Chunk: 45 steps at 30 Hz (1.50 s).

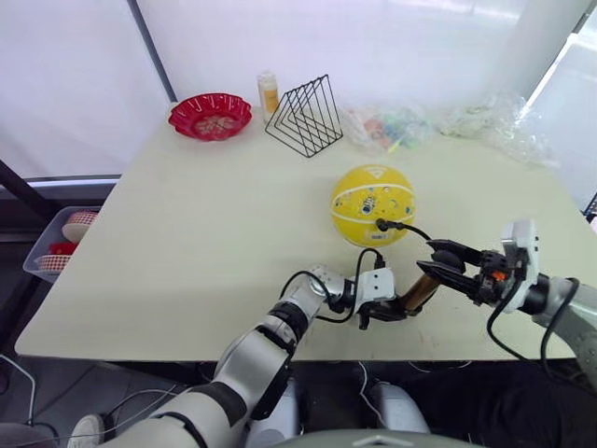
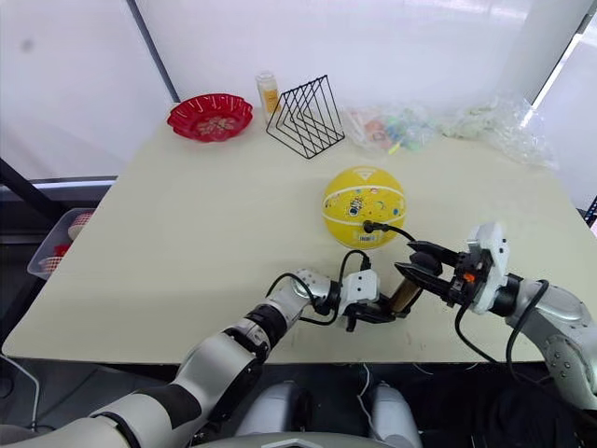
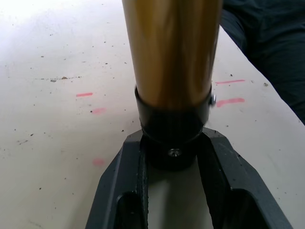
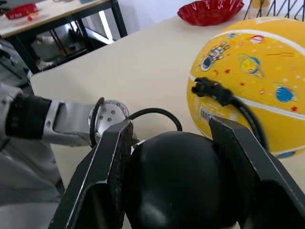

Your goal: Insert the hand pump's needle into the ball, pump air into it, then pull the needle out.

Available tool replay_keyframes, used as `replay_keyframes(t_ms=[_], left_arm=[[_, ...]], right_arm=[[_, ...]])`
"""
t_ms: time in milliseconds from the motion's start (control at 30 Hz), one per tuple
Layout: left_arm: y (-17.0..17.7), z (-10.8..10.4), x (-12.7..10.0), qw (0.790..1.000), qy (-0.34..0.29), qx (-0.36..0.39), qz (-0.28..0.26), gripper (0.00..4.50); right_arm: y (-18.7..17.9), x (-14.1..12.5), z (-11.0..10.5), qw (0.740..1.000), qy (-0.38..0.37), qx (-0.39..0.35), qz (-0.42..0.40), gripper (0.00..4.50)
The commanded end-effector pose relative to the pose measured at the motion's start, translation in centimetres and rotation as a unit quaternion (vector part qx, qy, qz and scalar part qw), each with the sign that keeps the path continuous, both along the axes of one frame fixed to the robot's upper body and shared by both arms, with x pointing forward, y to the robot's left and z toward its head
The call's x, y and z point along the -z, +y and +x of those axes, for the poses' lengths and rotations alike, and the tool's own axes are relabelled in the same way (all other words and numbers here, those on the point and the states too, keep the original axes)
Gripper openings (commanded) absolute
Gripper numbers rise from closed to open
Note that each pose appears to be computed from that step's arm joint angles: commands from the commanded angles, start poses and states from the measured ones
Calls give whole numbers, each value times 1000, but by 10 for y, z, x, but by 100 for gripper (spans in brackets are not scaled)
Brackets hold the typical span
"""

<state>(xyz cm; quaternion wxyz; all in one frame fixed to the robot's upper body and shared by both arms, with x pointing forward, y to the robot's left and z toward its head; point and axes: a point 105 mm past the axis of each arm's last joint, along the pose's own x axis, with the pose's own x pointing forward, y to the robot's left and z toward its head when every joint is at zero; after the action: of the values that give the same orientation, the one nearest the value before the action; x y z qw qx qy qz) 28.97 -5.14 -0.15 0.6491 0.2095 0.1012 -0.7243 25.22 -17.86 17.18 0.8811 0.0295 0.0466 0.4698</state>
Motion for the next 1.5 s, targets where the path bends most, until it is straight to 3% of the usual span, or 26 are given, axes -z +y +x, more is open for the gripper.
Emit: replay_keyframes(t_ms=[33,200,400,467,600,700,900,1033,1100,1233,1333,1433,1500], left_arm=[[27,-18,41,995,52,2,81,99],[29,-18,42,995,53,3,81,99],[30,-18,41,995,52,3,81,99],[30,-17,41,995,52,3,81,99],[30,-17,40,995,51,4,81,99],[30,-16,40,995,50,2,81,99],[32,-15,41,995,48,-1,83,99],[33,-15,41,995,48,-2,83,99],[34,-15,41,995,48,-2,84,99],[35,-15,42,995,48,0,87,99],[35,-15,41,995,48,1,87,99],[32,-14,39,995,46,3,87,99],[32,-14,39,995,46,4,86,99]], right_arm=[[-12,-78,-8,993,-112,9,22,205],[-23,-127,-19,988,-150,15,34,205],[-24,-146,-22,987,-156,21,42,205],[-20,-129,-18,991,-128,18,37,205],[-16,-54,-8,999,-33,23,-19,205],[-13,-14,-5,999,-2,22,-36,205],[9,43,-9,997,37,-10,-66,205],[16,51,-8,998,32,-9,-56,205],[16,45,-7,998,16,-9,-52,205],[4,-6,-1,998,-52,2,-22,205],[2,-16,-1,998,-60,3,-23,205],[-10,-89,-3,991,-136,11,6,205],[-14,-113,-8,988,-155,13,19,205]])
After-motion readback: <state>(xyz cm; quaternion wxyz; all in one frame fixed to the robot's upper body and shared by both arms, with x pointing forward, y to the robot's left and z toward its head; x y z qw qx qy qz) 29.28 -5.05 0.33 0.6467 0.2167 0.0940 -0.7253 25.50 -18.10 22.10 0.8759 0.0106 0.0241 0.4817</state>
